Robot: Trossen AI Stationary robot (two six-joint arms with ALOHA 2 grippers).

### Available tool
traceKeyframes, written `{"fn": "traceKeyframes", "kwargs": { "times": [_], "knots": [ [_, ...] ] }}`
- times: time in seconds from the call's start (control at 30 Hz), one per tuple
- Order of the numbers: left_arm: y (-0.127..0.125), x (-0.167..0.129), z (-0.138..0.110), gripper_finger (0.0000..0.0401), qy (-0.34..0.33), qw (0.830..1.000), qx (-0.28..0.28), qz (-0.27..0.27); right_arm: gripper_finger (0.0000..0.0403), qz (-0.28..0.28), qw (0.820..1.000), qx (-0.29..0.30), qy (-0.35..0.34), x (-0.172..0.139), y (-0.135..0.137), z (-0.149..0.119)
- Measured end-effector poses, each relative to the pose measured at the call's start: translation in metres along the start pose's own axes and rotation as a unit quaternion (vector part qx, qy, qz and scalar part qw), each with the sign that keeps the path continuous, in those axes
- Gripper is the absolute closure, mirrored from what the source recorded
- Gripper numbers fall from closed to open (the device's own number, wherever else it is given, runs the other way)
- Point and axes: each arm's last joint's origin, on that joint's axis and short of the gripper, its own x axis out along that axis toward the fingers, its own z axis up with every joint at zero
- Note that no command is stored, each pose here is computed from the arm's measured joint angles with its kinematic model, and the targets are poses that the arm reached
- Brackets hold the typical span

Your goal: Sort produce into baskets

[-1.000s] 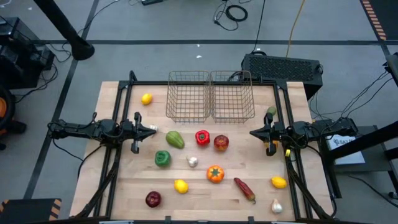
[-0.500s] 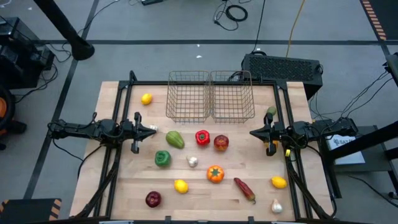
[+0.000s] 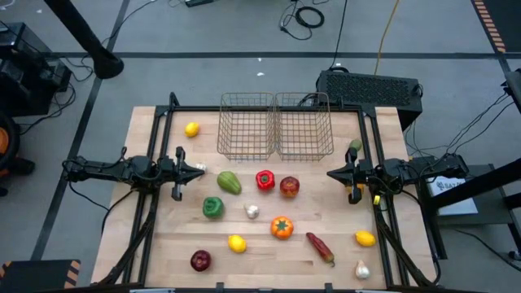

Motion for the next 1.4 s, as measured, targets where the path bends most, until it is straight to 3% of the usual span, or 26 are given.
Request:
{"fn": "traceKeyframes", "kwargs": {
  "times": [0.97,1.17,1.4],
  "knots": [
    [0.000,0.000,0.000,0.0379,0.000,1.000,0.000,0.000,0.0403,-0.001,1.000,-0.008,-0.012,0.000,0.000,0.004],
    [0.000,0.000,0.000,0.0379,0.000,1.000,0.000,0.000,0.0403,0.000,0.998,-0.030,-0.056,-0.007,0.006,0.075],
    [0.000,0.000,0.000,0.0379,0.000,1.000,0.000,0.000,0.0403,-0.045,0.998,-0.045,-0.003,-0.007,0.015,0.178]
  ]
}}
